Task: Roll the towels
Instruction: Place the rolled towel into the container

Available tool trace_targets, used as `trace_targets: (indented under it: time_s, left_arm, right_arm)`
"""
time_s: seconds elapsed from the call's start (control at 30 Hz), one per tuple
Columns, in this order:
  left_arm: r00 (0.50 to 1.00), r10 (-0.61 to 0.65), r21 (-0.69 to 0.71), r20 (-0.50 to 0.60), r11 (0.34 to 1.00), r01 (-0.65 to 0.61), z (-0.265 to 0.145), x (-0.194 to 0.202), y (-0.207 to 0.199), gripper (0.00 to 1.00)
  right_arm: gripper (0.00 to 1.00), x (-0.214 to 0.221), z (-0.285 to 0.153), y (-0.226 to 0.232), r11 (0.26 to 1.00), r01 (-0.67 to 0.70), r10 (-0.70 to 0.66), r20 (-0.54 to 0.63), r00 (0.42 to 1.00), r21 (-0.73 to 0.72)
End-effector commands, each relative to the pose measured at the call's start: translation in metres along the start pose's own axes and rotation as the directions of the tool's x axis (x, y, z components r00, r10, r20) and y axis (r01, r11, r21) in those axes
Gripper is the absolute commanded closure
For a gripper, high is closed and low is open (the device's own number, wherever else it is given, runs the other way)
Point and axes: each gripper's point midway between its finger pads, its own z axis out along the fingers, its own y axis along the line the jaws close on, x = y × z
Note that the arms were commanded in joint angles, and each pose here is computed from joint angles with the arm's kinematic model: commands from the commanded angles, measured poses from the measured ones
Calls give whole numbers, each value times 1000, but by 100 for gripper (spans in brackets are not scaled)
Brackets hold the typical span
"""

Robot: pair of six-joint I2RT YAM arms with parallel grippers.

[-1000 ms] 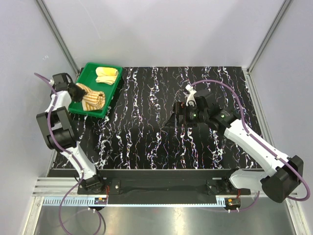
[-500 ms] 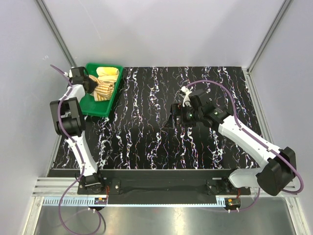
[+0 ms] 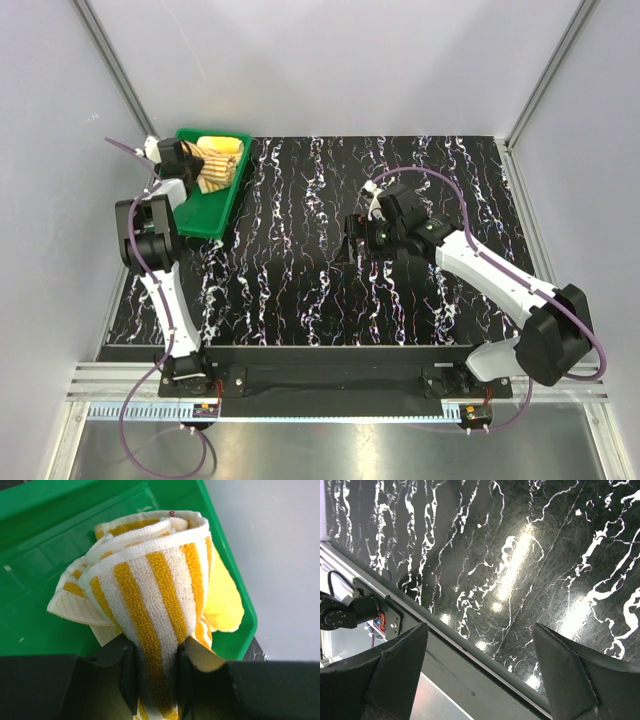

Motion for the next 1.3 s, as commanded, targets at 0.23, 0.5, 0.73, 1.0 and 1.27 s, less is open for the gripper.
trace_targets:
  time_s: [0.23, 0.5, 0.73, 1.0, 1.27]
  left_arm:
    - [988, -97, 248, 117, 966, 66, 18, 3, -25, 68]
    - [982, -179, 308, 65, 939, 151, 26, 17, -18, 38]
    - [979, -196, 274, 57, 946, 174, 2, 14, 4, 1]
    - [974, -220, 266, 59, 944, 197, -18, -11, 14, 1]
    - [985, -173, 159, 1, 972, 170, -31, -17, 30, 1]
  right_arm:
    - [8, -10, 10, -2, 1000, 6, -5, 23, 1000, -14]
    - [7, -9, 4, -1, 1000, 1, -1, 30, 1000, -13]
    - [8, -9, -10, 6, 999, -18, 20, 54, 998, -28]
    - [8, -8, -26, 9, 999, -24, 27, 80, 996, -32]
    - [8, -8, -37, 10, 999, -25, 27, 99, 995, -21]
